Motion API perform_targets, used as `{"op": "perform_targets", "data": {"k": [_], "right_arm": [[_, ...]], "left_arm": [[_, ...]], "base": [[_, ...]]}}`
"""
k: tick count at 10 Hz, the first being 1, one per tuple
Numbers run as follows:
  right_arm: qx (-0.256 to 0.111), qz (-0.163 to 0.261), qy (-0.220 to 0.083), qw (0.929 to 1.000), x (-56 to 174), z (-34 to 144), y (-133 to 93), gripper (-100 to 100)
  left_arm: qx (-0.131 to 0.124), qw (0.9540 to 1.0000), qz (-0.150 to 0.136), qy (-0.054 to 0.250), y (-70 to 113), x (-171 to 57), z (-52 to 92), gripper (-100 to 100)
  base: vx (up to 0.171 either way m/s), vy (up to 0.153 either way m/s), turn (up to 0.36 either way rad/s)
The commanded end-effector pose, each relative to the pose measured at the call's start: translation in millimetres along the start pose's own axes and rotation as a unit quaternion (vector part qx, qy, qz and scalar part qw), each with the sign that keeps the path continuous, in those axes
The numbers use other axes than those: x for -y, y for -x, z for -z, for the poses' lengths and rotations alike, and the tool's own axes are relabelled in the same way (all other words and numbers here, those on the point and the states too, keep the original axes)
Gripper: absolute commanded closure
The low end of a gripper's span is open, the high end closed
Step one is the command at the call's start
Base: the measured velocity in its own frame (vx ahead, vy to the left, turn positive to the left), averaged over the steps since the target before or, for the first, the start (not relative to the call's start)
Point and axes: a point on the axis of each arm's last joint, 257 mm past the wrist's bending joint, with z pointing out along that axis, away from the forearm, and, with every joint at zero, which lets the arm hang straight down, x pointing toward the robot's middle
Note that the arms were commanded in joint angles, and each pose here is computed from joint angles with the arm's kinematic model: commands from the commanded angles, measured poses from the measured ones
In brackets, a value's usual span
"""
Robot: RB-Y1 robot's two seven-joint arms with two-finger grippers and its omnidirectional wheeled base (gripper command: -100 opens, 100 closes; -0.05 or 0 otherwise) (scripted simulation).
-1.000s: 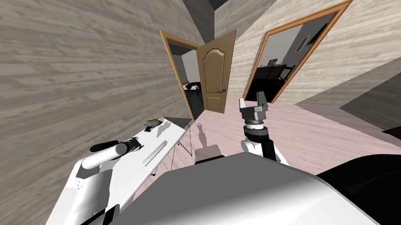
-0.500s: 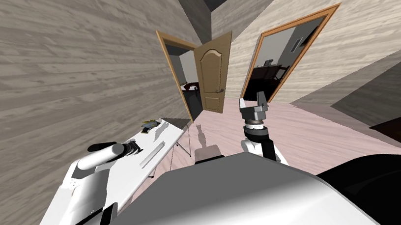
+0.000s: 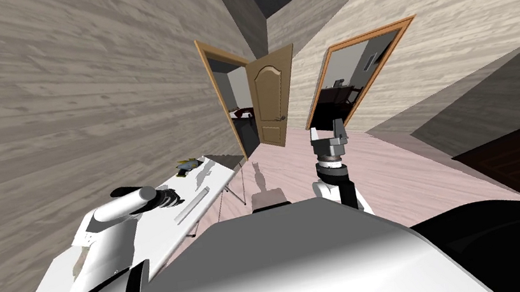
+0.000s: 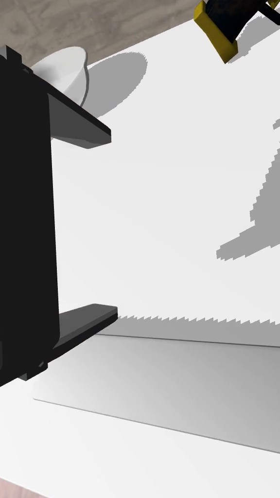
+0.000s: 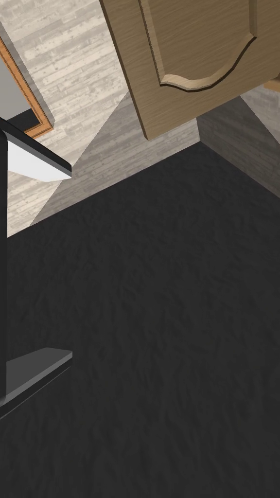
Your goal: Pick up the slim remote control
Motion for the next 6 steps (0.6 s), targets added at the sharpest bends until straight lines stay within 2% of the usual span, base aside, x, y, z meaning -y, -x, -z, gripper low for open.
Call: {"op": "perform_targets", "data": {"k": [1,2,3,6], "right_arm": [[0.000,0.000,0.000,1.0000,0.0,0.0,0.0,0],[0.000,0.000,0.000,1.0000,0.0,0.0,0.0,0],[0.000,0.000,0.000,1.0000,0.0,0.0,0.0,0],[0.000,0.000,0.000,1.0000,0.0,0.0,0.0,0]], "left_arm": [[0.009,0.9995,0.009,0.029,7.2,-13.9,-1.7,-100],[0.011,0.9994,0.009,0.033,8.0,-16.2,-1.5,-100],[0.018,0.9977,0.026,0.059,16.6,-26.8,-3.4,-100],[0.032,0.9933,0.042,0.103,27.3,-46.9,-3.1,-100]], "base": [[-0.008,-0.025,-0.071],[-0.002,-0.013,-0.005],[-0.006,-0.017,-0.137],[-0.007,-0.012,-0.077]]}}
